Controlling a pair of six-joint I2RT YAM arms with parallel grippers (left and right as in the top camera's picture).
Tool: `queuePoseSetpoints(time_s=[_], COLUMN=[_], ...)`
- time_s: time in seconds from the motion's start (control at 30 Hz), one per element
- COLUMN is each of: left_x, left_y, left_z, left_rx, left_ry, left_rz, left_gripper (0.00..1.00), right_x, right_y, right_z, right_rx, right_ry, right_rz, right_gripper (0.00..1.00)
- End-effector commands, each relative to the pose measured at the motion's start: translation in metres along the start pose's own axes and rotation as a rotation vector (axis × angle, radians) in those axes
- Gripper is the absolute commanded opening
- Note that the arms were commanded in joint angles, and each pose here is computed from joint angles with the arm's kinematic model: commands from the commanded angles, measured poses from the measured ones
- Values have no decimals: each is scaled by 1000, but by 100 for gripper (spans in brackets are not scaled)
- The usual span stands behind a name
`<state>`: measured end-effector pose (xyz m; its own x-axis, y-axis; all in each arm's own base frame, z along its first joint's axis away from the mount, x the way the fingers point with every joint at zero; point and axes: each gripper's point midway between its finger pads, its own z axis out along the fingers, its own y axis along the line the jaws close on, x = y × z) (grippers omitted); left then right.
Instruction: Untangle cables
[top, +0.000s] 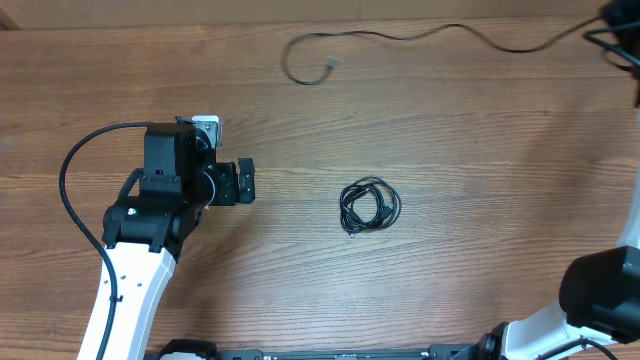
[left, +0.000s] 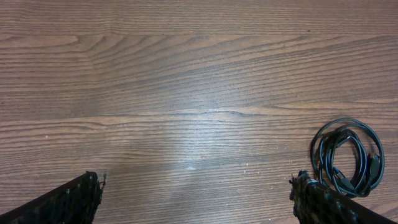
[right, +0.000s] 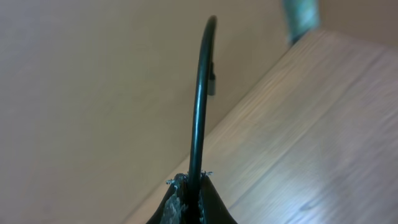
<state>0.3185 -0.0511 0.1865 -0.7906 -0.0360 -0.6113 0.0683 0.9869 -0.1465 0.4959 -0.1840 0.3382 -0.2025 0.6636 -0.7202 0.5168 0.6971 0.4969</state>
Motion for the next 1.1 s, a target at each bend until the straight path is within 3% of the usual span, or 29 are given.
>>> queuePoseSetpoints(time_s=[0.0,0.2,0.4,0.47,0.5,0.57,0.63,0.77,0.93,1.07], left_x=[-5,-3,-3,-3,-3,-3,-3,-3,-3,-3], left_y=[-1,-1,-1,-1,-1,-1,-1,-1,-1,-1], left_z=[-3,-3,-3,-3,-3,-3,-3,-3,-3,-3], left_rx=[-5,-6,-6,-6,-6,-6,-6,-6,-6,-6], left_ry=[-13,-3,-3,-3,-3,-2,-2,-2,-3,-2], left_rz=[-5,-5,-5,-5,-5,-6,-6,-5,-5,-6], left_gripper=[99,100,99,100,100,99,99,100,99,100], right_x=[-6,13,42,55,61,75,92,123,156,188], right_y=[-31,-93,-103,-97,-95,-91,-82,-45,16,50], right_z=[8,33,58,68,72,80,87,85,65,59], right_rx=[112,275,260,209,192,159,105,-110,-368,-400], right_ry=[-20,60,161,211,231,278,338,466,597,642], right_rz=[-108,-78,-67,-59,-56,-51,-54,-118,-103,-163], right_gripper=[4,4,7,22,39,60,72,86,90,100])
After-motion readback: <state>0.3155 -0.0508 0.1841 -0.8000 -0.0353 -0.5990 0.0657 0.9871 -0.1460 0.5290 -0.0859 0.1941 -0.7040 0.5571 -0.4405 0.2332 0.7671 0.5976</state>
